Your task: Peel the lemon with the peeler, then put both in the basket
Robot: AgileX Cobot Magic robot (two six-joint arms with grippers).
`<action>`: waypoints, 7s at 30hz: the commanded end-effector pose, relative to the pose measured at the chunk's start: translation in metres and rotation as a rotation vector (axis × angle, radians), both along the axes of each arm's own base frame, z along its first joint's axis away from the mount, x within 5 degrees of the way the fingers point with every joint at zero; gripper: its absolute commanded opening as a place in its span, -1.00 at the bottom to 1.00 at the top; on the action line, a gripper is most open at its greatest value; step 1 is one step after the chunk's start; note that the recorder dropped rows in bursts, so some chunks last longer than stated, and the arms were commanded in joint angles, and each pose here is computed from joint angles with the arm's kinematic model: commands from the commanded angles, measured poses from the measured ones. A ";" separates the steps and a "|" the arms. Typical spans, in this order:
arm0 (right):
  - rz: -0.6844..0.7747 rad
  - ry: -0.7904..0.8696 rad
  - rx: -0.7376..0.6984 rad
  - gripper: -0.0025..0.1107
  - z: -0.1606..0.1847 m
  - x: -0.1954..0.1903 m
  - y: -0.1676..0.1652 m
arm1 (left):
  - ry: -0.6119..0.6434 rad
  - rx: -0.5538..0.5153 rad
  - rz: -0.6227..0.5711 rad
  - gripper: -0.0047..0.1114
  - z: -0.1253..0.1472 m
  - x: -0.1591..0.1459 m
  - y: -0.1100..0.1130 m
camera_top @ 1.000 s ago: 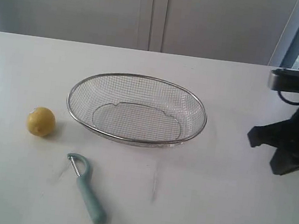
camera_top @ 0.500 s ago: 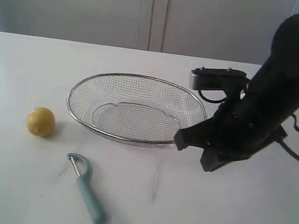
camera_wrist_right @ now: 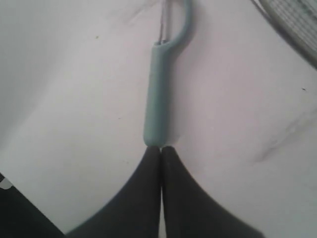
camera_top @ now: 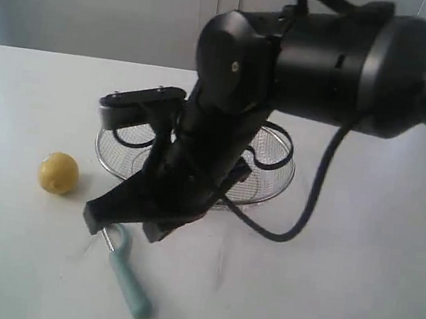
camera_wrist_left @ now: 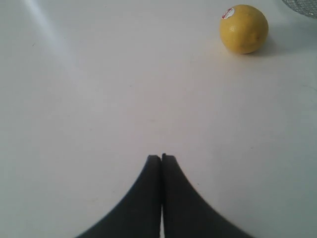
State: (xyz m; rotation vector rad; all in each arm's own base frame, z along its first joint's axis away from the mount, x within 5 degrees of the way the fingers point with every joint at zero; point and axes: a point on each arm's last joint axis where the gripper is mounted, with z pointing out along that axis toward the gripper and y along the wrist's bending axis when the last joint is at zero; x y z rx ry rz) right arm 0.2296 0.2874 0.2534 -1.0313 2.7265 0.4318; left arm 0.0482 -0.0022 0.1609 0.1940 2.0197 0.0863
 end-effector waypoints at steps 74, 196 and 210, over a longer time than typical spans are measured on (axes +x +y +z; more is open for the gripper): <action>0.078 0.028 -0.295 -0.70 -0.108 -0.002 0.056 | 0.013 -0.003 -0.004 -0.92 -0.004 -0.001 0.000; -0.345 0.068 0.048 -0.96 0.024 0.032 -0.160 | 0.013 -0.001 -0.005 -0.92 -0.004 -0.001 0.000; -0.368 0.079 0.087 -0.96 0.019 0.034 -0.173 | 0.013 -0.001 -0.005 -0.92 -0.004 -0.001 0.000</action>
